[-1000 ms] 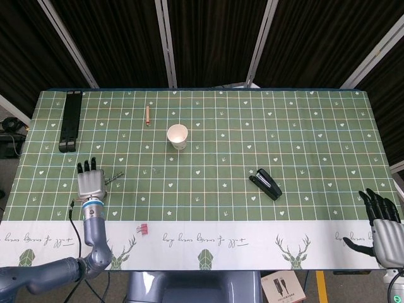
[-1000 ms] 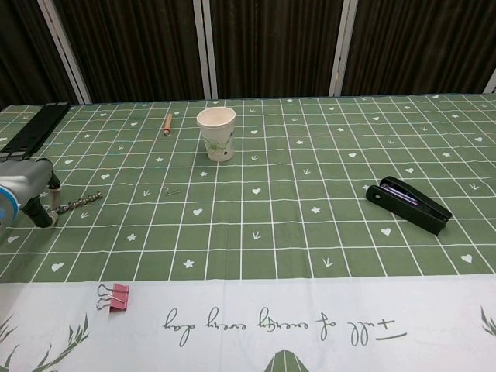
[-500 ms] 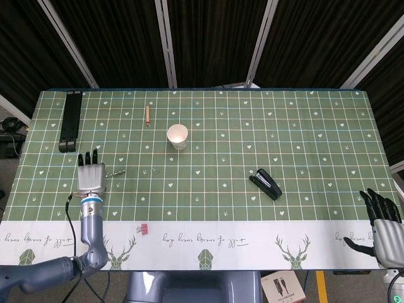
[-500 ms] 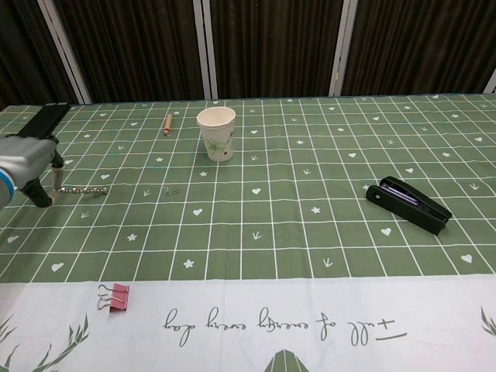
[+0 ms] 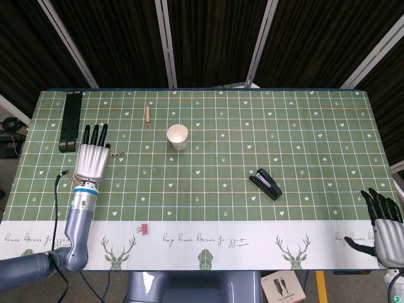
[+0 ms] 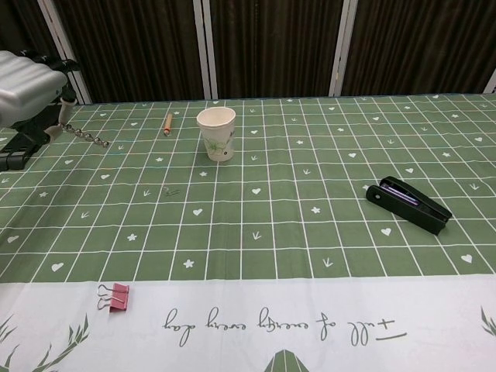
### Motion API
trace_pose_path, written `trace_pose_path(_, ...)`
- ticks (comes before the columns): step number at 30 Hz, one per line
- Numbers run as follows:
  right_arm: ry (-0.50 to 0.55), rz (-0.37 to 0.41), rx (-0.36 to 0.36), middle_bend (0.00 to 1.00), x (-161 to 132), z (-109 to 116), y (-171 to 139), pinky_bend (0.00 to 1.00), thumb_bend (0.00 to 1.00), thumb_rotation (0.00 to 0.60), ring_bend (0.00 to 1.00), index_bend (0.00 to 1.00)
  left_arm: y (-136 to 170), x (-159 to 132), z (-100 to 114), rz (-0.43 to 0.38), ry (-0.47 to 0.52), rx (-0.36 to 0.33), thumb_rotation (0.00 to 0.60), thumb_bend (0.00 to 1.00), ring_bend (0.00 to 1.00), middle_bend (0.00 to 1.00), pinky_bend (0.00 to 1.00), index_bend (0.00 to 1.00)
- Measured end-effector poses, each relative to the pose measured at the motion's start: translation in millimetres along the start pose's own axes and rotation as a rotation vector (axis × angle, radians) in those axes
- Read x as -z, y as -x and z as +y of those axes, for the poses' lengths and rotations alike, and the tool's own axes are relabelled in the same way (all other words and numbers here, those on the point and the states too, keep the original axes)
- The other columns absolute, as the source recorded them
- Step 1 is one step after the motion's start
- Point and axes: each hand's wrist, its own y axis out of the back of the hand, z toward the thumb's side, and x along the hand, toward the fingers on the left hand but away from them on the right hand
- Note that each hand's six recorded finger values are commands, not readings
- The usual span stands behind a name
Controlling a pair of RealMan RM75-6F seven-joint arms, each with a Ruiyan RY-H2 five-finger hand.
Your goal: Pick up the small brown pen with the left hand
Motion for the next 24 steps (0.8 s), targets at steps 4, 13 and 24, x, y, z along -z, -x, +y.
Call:
trace_pose_path(4,0.001,0.000,0.000,0.00,0,0,0,0.00,0.02,0.600,0.00,0.06,2,-7,2,-0.036,-0.026,-0.010,0.600,0.41,0.00,0.00,0.00,0.59)
trace_pose_path(13,0.004,-0.001,-0.003,0.00,0,-1,1,0.00,0.02,0.600,0.00,0.06,5,-22,10,-0.130,-0.156,-0.093,0.600,0.41,0.00,0.00,0.00,0.59)
trace_pose_path(24,0.000,-0.001,-0.001,0.00,-1,-1,1,0.00,0.02,0.600,0.00,0.06,6,-39,17,-0.231,-0.290,-0.188,0.600,0.41,0.00,0.00,0.00,0.59)
